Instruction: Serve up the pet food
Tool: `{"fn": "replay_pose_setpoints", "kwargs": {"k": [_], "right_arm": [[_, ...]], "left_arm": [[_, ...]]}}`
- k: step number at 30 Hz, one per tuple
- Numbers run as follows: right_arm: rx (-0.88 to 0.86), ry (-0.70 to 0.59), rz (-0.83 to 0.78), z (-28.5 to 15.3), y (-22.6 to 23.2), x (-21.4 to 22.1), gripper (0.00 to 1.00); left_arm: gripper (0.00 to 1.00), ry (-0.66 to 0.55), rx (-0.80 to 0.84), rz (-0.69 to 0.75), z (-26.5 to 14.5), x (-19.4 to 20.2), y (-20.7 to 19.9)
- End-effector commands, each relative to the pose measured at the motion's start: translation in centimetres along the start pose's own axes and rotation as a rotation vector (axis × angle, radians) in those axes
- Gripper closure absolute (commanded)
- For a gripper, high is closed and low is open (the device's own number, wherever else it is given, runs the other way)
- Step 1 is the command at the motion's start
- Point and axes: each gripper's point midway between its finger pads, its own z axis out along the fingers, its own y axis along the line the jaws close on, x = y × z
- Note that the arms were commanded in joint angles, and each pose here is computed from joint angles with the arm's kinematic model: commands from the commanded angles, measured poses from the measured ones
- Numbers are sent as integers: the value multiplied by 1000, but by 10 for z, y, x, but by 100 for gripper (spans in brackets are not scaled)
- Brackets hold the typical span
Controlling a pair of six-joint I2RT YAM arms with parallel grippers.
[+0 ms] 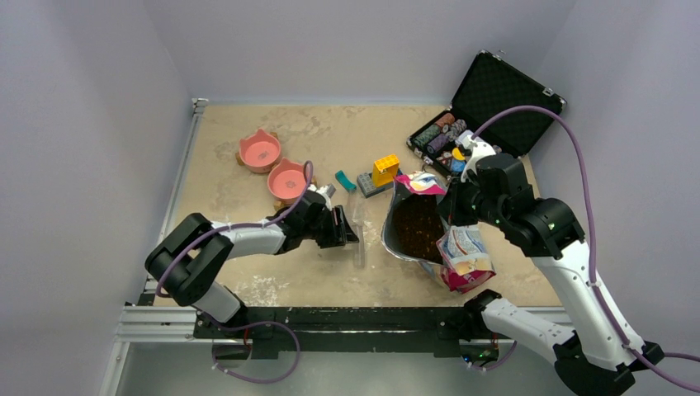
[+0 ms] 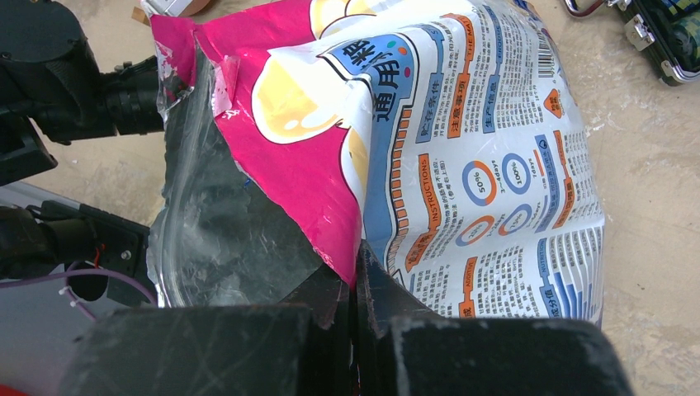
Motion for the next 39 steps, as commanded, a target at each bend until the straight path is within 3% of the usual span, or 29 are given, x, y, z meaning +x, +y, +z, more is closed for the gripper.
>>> {"fn": "replay_pose_setpoints", "kwargs": {"k": [1,10,21,28,31,33,36,39], "right_arm": [[-52,27,-17,-8,10,3,100],[-58,43,-17,-8,11,6,100],[-50,48,-28,-11,10,4,100],[-36,54,-32,-11,7,6,100],[-33,60,-31,-11,6,9,100],[-35,68,-31,-10,6,11,100],[-40,70,-25,-9,7,13,100],[-43,67,-24,-8,7,11,100]], "left_arm": [[45,-90,67,-61,0,-9,-4],[40,-154,121,-78,19,-9,-6],[64,-232,-70,-57,24,-17,8],[67,-275,-161,-97,32,-11,30],[78,-255,-235,-43,34,-9,39],[76,-245,-265,4,34,-9,40],[58,-204,-383,47,27,-7,45],[55,-201,-417,57,21,-6,46]]}}
